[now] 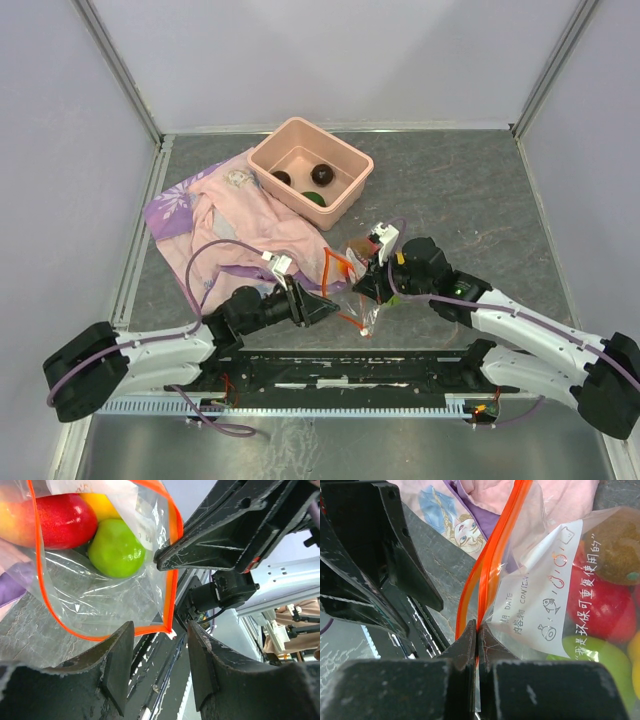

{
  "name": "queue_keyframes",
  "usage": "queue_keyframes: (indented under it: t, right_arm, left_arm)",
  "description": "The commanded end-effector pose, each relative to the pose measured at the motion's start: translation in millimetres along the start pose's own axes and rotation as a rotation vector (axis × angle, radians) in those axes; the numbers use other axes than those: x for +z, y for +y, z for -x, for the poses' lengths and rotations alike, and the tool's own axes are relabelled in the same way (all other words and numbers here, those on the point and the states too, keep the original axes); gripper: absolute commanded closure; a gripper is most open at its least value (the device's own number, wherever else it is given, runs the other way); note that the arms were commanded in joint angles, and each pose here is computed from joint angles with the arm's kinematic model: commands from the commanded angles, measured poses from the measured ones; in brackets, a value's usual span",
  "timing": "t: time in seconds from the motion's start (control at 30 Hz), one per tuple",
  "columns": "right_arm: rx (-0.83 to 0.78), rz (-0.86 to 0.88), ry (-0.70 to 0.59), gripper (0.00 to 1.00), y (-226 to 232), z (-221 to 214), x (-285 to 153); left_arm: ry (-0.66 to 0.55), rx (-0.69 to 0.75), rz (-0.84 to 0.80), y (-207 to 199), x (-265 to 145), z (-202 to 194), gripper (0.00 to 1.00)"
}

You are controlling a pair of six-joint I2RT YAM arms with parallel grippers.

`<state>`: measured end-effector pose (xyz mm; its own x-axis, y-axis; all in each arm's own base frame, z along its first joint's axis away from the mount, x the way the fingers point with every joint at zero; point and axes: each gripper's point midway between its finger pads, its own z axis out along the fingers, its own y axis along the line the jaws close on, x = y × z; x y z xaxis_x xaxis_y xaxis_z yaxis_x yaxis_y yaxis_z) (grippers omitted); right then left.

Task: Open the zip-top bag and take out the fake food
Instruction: Pick up the fake fruit from the zipper food storage bag.

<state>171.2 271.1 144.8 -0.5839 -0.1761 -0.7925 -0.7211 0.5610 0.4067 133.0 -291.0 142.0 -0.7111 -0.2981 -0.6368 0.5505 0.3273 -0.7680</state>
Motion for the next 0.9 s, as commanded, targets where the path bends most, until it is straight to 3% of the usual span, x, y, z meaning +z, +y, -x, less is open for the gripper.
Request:
queue_keyframes:
  t: [0.0,0.17,0.37,0.43,0.5,0.7,0.87]
  right_arm:
    - [-0.059,0.06,-0.097,0.97,17,34,-2]
    - [-0.082,0.075,-0.075,0.95,20,32,-3]
    - [-0.099,0.096,-0.139,0.51,34,50,-27]
    - [-0.113,0.063,-0.208,0.39,36,65,-48]
    - [-0.105,-0.048,-0.25,0.34,20,72,-63]
    - [0.03,-0.586,-0.185,0.44,-76,40,-93]
    - [0.191,-0.714,-0.096,0.71,-127,5,-99]
  left_arm:
    - [-0.087,0.021,-0.007,-15,17,24,0.47]
    - [-0.083,0.057,0.107,4,32,27,0.47]
    - [-0.051,0.132,0.159,19,48,20,0.46]
    - [-0.045,0.174,0.146,20,51,17,0.45]
    - [-0.046,0.211,0.128,21,54,16,0.45]
    - [-0.018,0.308,0.072,17,68,12,0.44]
    - [0.0,0.329,0.052,19,70,6,0.41]
